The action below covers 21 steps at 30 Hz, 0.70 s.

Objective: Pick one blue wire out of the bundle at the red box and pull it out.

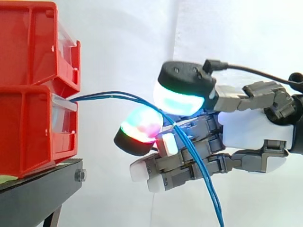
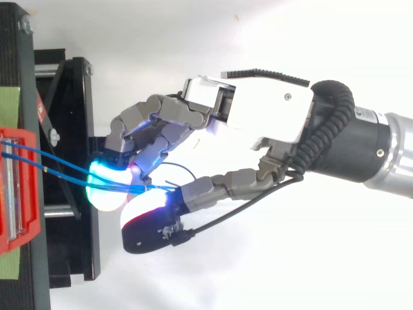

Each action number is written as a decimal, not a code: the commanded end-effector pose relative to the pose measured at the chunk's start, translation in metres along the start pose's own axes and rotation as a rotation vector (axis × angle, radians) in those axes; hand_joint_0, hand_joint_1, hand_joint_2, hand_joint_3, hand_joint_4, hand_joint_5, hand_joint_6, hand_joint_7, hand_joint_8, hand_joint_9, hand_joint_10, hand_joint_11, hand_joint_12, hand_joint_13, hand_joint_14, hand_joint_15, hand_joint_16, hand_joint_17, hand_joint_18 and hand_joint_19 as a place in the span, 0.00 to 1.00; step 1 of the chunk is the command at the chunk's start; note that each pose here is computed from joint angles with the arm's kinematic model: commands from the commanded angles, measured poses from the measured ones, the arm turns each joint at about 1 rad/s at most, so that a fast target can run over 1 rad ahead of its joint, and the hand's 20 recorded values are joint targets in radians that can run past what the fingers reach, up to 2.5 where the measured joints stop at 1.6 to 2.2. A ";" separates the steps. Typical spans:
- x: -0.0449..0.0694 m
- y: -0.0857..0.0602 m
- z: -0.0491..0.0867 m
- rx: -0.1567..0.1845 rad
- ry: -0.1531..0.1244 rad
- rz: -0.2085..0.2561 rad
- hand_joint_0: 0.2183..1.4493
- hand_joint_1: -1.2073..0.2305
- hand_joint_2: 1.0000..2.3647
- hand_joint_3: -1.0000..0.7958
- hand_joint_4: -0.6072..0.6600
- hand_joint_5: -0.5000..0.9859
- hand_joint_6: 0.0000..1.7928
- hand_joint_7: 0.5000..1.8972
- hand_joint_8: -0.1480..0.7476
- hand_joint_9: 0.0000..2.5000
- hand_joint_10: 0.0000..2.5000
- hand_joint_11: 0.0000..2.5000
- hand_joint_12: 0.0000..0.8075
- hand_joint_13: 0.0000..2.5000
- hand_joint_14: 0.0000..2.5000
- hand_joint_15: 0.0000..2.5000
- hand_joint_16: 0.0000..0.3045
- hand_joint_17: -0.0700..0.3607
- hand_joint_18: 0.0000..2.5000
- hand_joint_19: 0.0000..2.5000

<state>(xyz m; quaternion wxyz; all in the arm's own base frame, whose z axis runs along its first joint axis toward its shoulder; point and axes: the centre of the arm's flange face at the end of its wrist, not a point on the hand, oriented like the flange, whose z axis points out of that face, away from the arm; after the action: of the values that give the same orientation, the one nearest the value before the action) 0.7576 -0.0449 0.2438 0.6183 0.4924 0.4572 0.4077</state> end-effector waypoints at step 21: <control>0.001 0.000 0.000 0.000 0.001 0.000 0.30 0.34 0.01 0.49 0.67 0.28 0.43 0.34 0.51 0.49 0.01 0.33 0.51 0.30 0.01 0.18 0.21 0.50 0.18 0.20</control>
<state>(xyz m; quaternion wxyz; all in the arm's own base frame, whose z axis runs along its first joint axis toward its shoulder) 0.7576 -0.0446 0.2438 0.6183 0.4925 0.4572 0.4077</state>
